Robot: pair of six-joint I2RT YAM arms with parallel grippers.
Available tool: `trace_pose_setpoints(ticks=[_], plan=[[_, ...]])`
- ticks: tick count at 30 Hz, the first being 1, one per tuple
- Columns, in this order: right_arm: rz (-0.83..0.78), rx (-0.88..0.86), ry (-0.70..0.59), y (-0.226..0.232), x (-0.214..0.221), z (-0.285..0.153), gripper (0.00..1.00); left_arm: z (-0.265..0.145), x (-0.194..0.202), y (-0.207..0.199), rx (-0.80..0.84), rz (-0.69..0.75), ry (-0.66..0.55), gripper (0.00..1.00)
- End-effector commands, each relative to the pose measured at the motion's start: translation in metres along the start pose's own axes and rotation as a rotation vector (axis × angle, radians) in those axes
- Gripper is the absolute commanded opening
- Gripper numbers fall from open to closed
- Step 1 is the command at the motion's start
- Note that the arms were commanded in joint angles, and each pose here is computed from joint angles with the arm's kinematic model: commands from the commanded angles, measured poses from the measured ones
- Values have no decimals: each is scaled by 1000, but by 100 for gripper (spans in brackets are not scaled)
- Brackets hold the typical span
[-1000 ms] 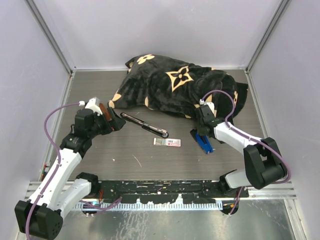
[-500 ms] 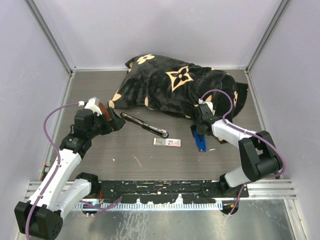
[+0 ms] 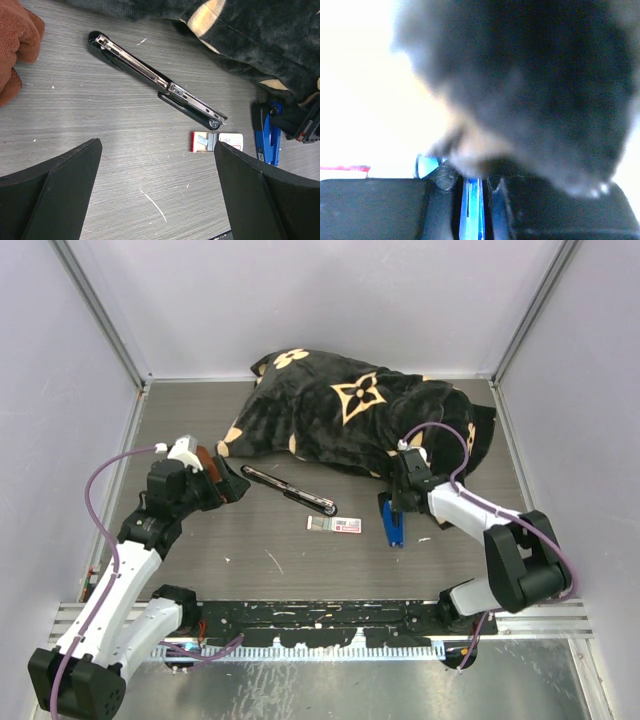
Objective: Load the staples into the stapler
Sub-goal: Pick up the stapler from the center of the board.
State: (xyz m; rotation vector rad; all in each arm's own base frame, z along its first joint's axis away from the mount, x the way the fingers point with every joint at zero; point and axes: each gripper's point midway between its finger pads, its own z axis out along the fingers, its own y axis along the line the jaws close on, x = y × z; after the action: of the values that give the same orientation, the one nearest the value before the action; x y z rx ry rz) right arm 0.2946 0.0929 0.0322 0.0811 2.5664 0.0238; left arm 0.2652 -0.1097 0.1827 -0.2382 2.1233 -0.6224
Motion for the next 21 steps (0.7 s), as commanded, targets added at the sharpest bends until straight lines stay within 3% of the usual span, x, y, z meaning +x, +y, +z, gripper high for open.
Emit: trace_pose_setpoints(ticks=[1,8,14,21], plan=[[40,-88,2,10,4,-30,1,-4,-8,-3,13,7,-33,98],[50,-168,-4,17,8,-64,1,-5,-8,-10,42,-13,-28,98],[75,-360,-92,51,-20,-101,1,-6,-10,-21,100,-18,-30,94],[166,-624,-383,118,-78,-142,1,-3,-7,-75,315,-81,-20,82]])
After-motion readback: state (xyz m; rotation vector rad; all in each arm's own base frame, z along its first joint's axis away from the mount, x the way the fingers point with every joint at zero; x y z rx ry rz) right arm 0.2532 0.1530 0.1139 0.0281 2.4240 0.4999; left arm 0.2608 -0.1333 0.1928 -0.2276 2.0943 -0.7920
